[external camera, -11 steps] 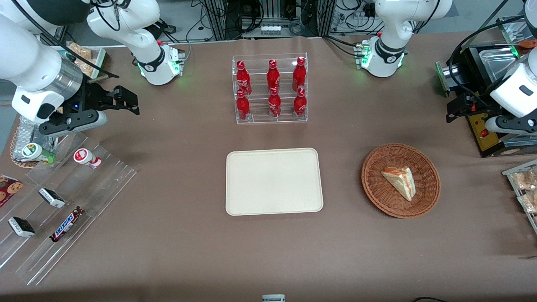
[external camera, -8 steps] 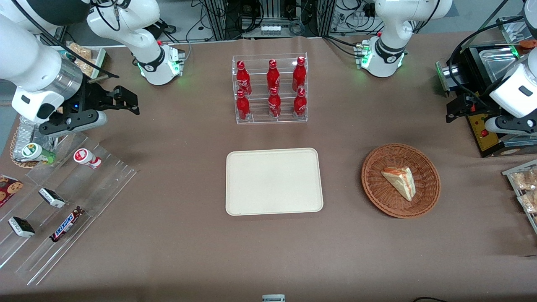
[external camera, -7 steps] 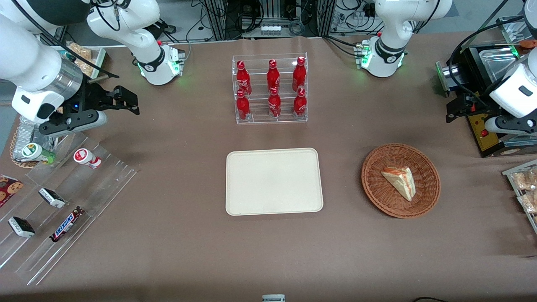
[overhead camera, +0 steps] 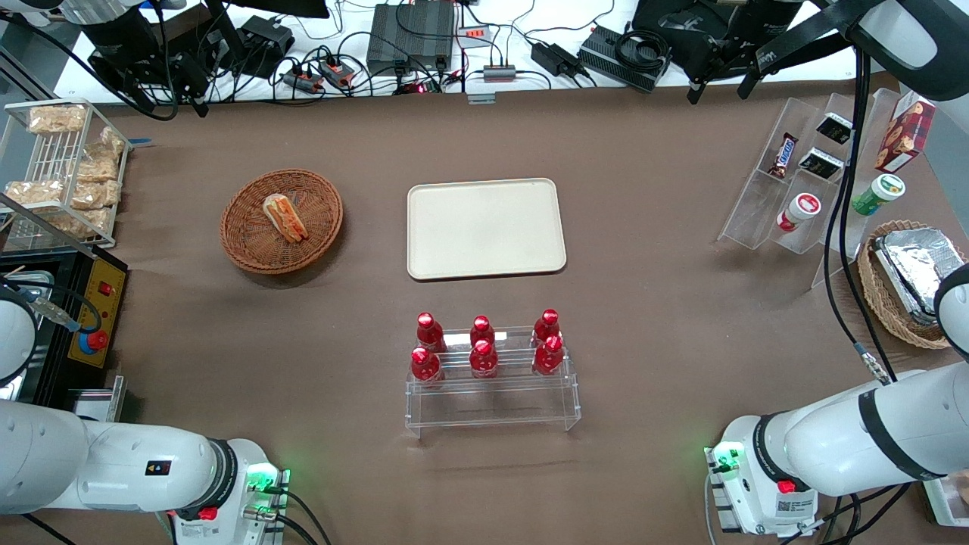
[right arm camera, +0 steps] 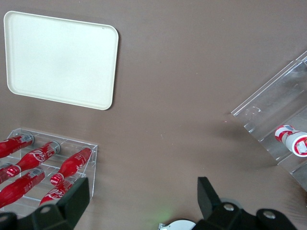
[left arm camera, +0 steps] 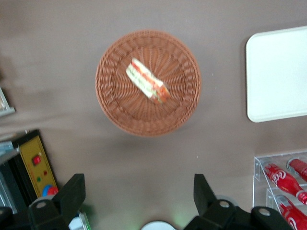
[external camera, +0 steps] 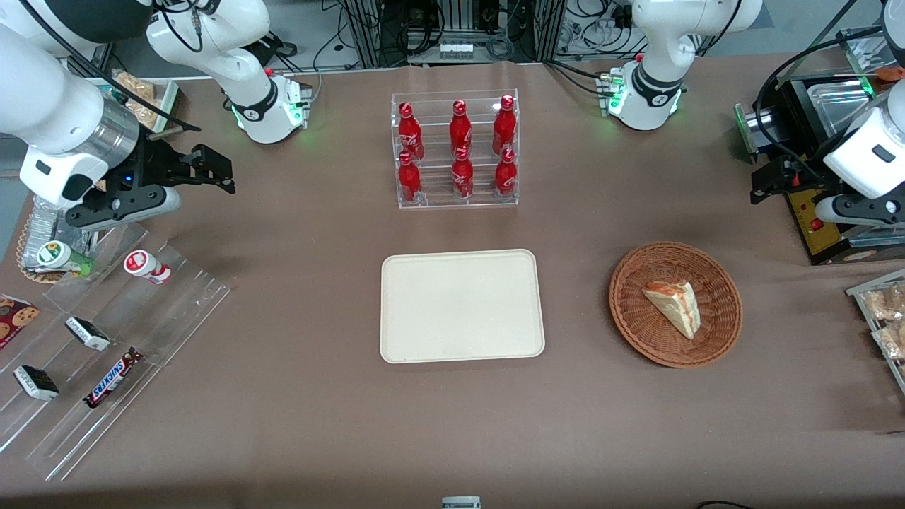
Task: Place sandwich from basket to tray
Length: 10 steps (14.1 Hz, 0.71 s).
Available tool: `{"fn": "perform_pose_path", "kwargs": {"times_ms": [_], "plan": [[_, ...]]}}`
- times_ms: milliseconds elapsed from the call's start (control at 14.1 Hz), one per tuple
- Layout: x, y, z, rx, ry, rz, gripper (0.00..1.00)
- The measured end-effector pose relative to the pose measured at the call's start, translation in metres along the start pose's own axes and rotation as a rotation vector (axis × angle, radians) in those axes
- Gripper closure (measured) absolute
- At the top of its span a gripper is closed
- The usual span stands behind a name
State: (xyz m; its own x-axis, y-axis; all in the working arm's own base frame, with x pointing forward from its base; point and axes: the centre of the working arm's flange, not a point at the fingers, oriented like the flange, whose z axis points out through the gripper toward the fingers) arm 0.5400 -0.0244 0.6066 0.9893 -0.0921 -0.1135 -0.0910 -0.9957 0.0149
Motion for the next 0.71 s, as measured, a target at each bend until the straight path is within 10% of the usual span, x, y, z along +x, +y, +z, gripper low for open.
{"fn": "perform_pose_path", "kwargs": {"times_ms": [283,708], "plan": [[0.008,0.0,0.048,0.0,-0.05,-0.025,0.0],[0.027,-0.001,0.176,0.005,0.028,-0.058,0.0]]}}
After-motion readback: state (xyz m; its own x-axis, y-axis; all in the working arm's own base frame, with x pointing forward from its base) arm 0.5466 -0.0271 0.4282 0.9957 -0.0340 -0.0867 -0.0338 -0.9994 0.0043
